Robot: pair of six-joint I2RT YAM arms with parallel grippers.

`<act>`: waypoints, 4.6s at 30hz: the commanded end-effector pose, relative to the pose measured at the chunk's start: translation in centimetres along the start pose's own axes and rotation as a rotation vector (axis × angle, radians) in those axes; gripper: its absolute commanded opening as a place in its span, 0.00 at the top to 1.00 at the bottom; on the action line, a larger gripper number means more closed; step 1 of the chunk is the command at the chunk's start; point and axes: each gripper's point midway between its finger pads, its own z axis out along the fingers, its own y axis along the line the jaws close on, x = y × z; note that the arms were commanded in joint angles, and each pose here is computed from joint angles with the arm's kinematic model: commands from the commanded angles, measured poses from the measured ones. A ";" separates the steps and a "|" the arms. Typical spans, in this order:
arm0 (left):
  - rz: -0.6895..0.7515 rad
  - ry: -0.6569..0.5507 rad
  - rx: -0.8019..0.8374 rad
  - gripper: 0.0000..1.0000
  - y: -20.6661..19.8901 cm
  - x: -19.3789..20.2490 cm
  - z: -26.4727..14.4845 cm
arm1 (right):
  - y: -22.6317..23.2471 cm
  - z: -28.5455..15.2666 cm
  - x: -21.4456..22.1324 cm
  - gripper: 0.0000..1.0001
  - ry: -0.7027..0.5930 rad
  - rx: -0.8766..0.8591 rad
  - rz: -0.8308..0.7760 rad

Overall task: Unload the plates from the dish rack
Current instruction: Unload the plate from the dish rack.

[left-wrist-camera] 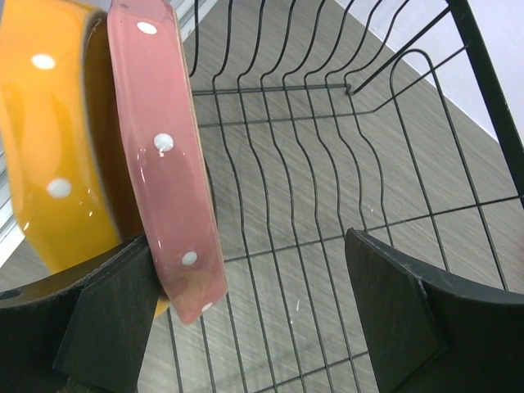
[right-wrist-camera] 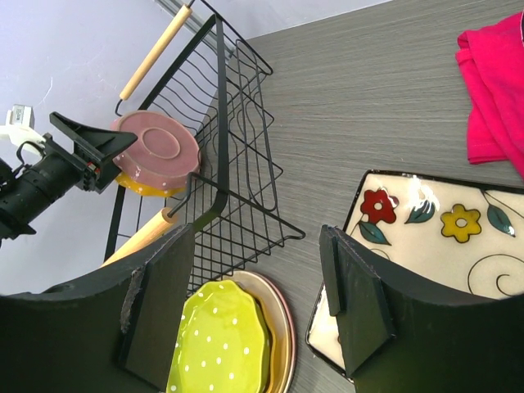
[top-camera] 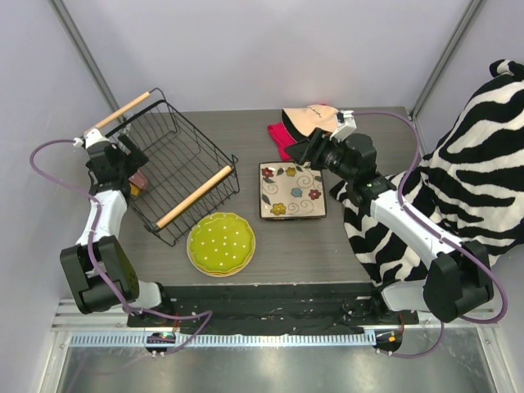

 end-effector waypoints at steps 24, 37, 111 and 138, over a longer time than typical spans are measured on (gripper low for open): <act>0.041 -0.092 -0.127 0.84 3.3 -1.8 2.6 | 0.3 0.5 -1.0 0.30 -0.028 -0.023 -0.022; 0.025 -0.219 -0.030 1.00 0.7 -5.9 -0.7 | 0.0 0.5 -0.9 0.30 -0.022 -0.012 -0.026; -0.044 -0.469 0.276 1.00 -4.4 -13.3 -8.2 | -1.1 1.5 -0.2 0.30 0.006 0.017 -0.024; 0.437 -0.487 0.843 1.00 -22.0 -6.3 -21.7 | 9.1 -1.2 -2.5 0.23 -0.047 -0.325 0.188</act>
